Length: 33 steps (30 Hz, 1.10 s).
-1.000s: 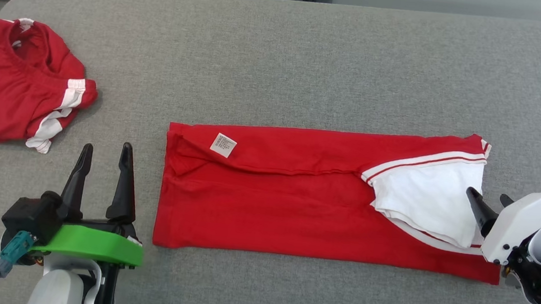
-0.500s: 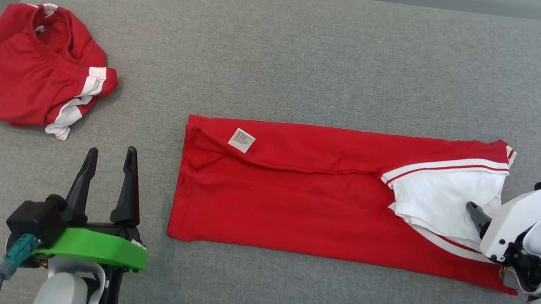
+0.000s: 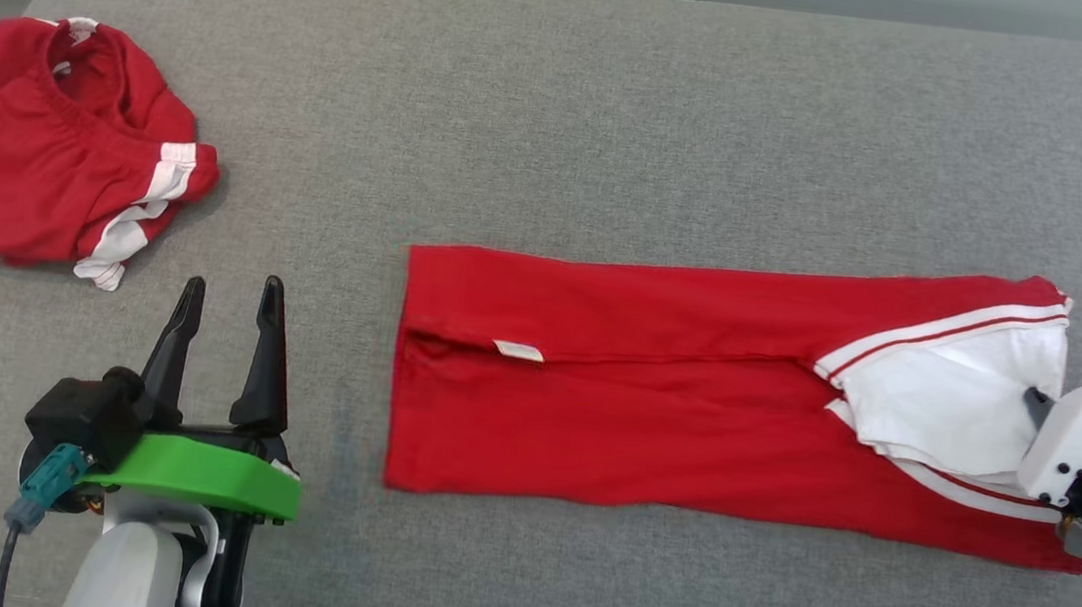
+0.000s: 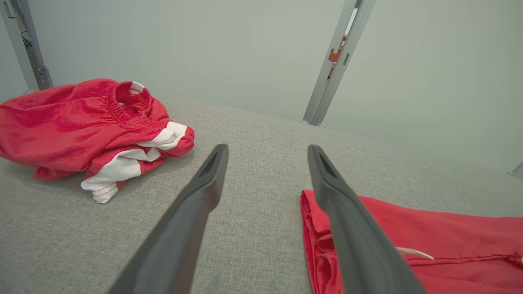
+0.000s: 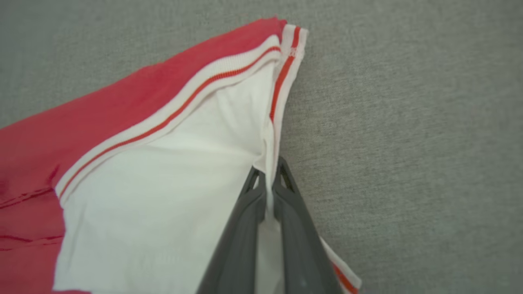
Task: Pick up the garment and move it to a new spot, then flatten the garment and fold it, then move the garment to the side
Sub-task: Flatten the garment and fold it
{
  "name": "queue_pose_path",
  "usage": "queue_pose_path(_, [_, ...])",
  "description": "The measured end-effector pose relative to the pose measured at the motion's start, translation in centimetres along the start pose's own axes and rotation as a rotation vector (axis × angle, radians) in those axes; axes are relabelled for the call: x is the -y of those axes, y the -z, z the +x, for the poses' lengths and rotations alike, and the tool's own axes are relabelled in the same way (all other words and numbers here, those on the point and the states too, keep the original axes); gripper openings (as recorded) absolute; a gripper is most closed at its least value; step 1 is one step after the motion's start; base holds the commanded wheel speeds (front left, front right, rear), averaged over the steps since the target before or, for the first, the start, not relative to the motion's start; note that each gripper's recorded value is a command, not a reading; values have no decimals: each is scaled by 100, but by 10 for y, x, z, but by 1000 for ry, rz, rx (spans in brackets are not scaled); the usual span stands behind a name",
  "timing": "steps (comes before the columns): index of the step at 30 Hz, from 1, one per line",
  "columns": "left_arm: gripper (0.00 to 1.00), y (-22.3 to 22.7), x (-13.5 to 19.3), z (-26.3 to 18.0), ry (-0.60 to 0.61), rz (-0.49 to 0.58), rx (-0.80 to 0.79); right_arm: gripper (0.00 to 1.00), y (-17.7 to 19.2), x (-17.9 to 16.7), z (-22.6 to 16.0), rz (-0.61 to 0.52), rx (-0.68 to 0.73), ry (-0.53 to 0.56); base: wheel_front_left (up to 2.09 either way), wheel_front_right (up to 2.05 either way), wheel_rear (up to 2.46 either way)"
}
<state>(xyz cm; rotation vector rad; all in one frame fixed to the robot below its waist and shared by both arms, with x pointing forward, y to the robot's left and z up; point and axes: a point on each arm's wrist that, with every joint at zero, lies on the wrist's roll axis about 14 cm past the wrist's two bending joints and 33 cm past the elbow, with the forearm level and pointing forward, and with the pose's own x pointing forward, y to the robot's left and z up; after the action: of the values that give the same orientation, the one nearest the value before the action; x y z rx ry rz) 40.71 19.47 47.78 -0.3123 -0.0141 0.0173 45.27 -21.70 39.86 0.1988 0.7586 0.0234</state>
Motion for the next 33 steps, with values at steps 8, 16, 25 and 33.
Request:
queue_pose_path(8, [100,3,17,17,61,1,-16,0,-34,66,-36,-15,76,171,0,0,0])
queue_pose_path(16, [100,3,43,28,134,-13,-20,0,-70,78,-65,-62,158,231,0,0,0])
queue_pose_path(25, [100,-2,47,23,145,-17,-12,0,-46,-41,-54,-222,111,-51,0,0,0])
queue_pose_path(33, [100,-3,37,16,118,-18,-14,0,-6,-140,-43,-352,10,-298,0,0,0])
